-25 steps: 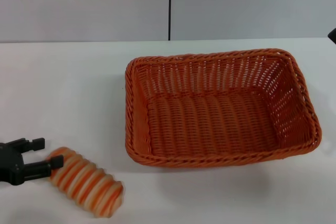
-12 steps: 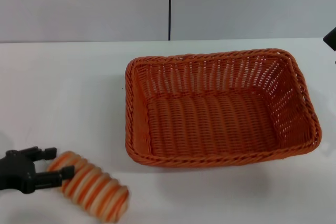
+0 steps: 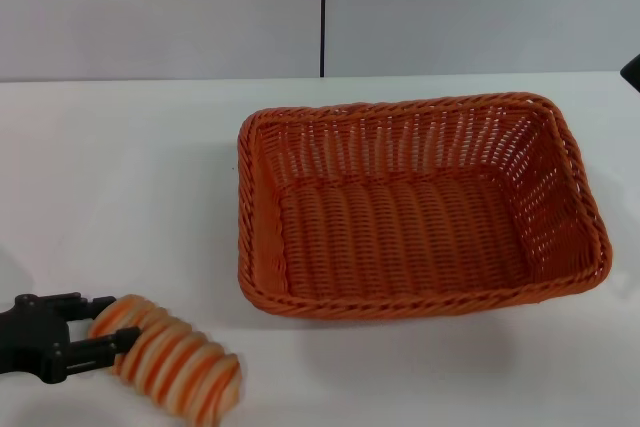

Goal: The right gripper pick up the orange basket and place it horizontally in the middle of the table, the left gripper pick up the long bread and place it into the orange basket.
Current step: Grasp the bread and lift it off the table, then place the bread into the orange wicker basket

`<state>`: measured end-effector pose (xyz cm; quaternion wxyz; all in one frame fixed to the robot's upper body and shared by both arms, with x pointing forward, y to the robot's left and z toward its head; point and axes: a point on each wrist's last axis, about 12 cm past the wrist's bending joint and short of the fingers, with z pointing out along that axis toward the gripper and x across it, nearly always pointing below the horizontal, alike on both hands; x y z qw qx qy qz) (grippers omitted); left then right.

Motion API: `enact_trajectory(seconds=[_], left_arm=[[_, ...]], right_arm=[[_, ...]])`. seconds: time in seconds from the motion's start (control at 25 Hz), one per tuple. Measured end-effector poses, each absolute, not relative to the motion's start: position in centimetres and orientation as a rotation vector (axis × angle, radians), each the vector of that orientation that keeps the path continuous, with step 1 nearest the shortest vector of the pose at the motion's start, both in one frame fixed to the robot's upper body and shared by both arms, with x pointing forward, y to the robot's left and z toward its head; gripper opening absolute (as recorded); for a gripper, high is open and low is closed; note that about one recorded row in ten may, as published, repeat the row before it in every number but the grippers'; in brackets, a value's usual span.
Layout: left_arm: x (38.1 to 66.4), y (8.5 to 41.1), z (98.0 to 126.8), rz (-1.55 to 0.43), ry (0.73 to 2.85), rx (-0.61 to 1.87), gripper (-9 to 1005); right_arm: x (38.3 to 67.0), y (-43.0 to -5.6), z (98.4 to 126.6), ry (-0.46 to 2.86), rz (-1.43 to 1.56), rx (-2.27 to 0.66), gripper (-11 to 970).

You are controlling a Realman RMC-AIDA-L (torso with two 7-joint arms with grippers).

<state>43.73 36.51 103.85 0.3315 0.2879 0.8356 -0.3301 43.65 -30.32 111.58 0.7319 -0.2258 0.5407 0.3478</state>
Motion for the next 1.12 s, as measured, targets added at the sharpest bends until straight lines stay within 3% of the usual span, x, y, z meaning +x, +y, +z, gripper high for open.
enact_trajectory(seconds=[0.08,0.52,1.12], left_arm=[[43.7,36.7,103.9,-0.855,2.179,0.749,598],[43.6,38.2,106.0,-0.859,2.064,0.659,549],[43.8,39.8,110.3,-0.927,1.842,0.532,389]], right_arm=[[43.7,-30.3,111.6,1.190,0.766,-0.496,553],[43.9,-30.3,111.7,1.183,0.765,-0.497,553],[43.9,-30.3,111.5,1.187,0.772,-0.492,553]])
